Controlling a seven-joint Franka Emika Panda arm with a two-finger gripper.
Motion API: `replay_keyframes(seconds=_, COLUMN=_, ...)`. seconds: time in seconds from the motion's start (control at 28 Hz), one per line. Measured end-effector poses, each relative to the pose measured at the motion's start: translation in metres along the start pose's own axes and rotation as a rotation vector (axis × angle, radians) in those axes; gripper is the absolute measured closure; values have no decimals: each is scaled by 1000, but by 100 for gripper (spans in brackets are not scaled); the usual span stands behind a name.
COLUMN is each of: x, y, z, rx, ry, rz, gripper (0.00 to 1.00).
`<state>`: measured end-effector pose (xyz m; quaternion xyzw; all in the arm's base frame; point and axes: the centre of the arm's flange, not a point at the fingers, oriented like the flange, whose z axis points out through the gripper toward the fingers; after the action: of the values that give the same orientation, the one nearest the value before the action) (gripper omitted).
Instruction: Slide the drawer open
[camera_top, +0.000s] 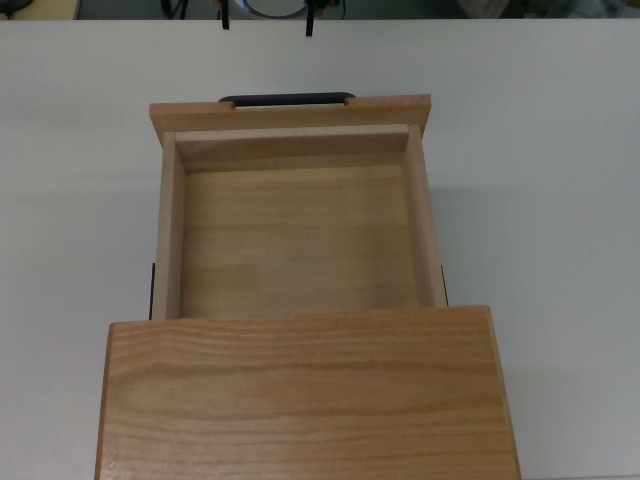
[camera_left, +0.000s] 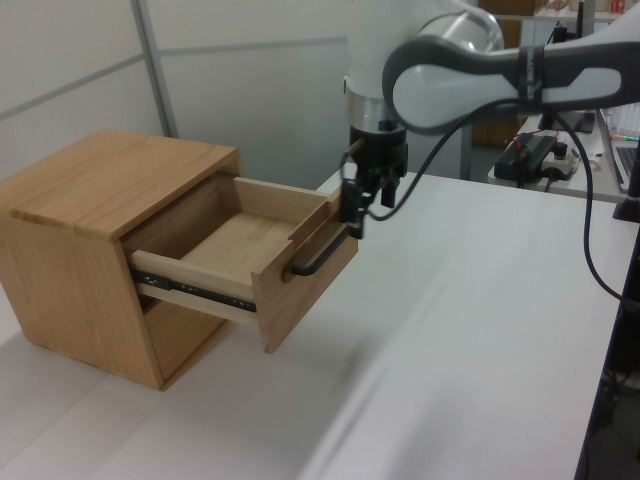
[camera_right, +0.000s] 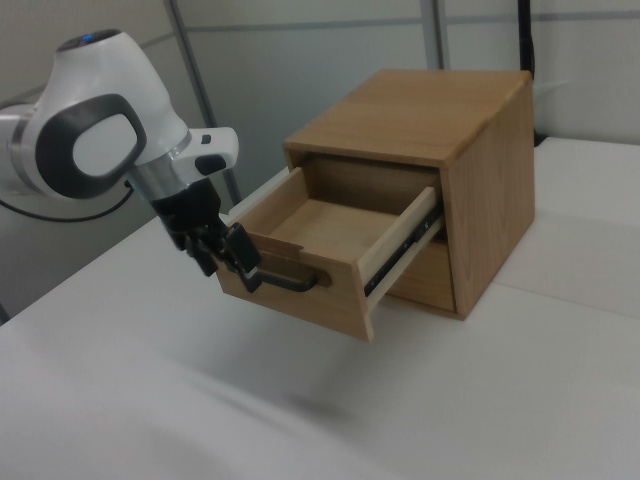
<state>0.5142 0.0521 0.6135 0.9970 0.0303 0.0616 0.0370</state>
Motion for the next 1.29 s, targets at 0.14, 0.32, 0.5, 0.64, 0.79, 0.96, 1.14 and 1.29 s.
replay_keyframes(seconds=0.14, x=-5, y=3, z=-12, rx=-1, ry=-40, rz=-96, gripper=0)
replay_keyframes(seconds=0.32, x=-9, y=4, z=-16, rx=-1, ry=-76, rz=-114, gripper=0)
replay_keyframes(seconds=0.5, x=-13, y=5, z=-13, rx=-1, ry=-113, rz=-112, gripper=0)
replay_keyframes(seconds=0.64, x=-13, y=5, z=-12, rx=-1, ry=-115, rz=-107, gripper=0)
replay_keyframes(seconds=0.79, x=-12, y=5, z=-17, rx=-1, ry=-106, rz=-106, gripper=0)
replay_keyframes(seconds=0.96, x=-12, y=6, z=-24, rx=-1, ry=-110, rz=-104, gripper=0)
replay_keyframes(seconds=1.14, x=-13, y=6, z=-28, rx=-1, ry=-113, rz=-103, gripper=0)
replay_keyframes(seconds=1.29, x=-14, y=7, z=-34, rx=-1, ry=-115, rz=-102, gripper=0)
